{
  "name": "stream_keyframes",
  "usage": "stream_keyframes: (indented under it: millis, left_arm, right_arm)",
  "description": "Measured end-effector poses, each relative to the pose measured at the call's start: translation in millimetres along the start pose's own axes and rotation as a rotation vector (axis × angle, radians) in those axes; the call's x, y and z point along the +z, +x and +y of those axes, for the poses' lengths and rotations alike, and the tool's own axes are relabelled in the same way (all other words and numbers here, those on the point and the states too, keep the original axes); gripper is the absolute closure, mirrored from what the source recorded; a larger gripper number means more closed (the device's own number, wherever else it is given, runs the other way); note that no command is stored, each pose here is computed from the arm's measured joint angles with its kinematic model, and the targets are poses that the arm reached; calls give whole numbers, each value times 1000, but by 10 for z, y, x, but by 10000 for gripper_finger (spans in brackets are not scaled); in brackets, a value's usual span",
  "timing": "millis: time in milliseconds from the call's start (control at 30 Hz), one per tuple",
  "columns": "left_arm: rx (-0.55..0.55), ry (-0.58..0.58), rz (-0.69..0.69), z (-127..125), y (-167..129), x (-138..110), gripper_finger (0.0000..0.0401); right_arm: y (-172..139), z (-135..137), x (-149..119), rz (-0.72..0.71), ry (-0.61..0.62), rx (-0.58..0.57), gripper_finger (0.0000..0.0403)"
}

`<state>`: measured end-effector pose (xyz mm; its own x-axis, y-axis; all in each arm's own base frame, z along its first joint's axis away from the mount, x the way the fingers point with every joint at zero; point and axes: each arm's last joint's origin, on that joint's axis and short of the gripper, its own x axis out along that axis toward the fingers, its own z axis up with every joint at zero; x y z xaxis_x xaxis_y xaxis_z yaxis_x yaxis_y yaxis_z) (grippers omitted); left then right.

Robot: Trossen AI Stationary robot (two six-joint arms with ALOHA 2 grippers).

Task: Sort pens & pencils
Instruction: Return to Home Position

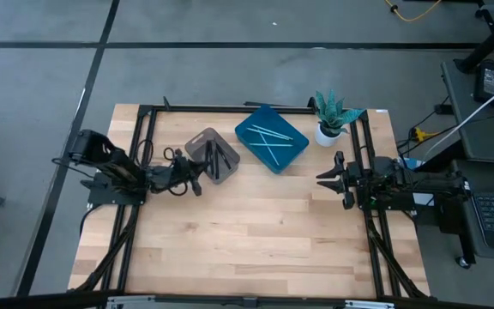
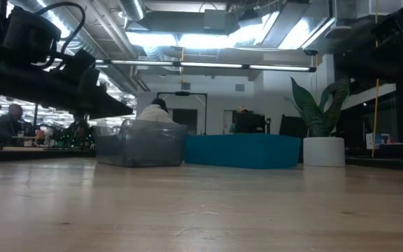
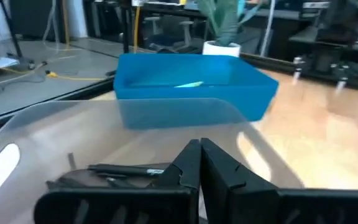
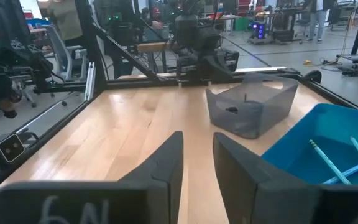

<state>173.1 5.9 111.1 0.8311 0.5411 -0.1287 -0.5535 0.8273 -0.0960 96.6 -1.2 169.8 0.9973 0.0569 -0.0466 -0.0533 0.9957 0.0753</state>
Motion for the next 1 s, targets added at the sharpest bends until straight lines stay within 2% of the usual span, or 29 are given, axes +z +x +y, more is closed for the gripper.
stream_keyframes:
  millis: [200,300,400,533,633,667,767,1000]
  left_arm:
    - [-36,-17,36,-14,-17,4,399]
    - [-117,-21,48,-69,-25,46,400]
    - [-139,-23,69,-137,-30,114,400]
    - [-152,21,145,-260,-23,311,400]
    - [-110,72,285,-274,-83,465,400]
    - [-89,66,290,-255,-132,536,400]
    - [-92,1,180,-196,-288,685,400]
    - [-110,-134,47,51,-577,380,400]
  right_arm:
    - [0,0,0,0,-1,0,313]
    - [0,0,0,0,-1,-1,313]
    - [0,0,0,-1,-1,-1,313]
    - [0,0,0,-1,-1,-1,313]
    - [0,0,0,-1,-1,-1,313]
    - [0,0,0,-1,-1,-1,313]
    - [0,-1,0,-1,-1,-1,313]
    - [0,-1,0,0,-1,-1,313]
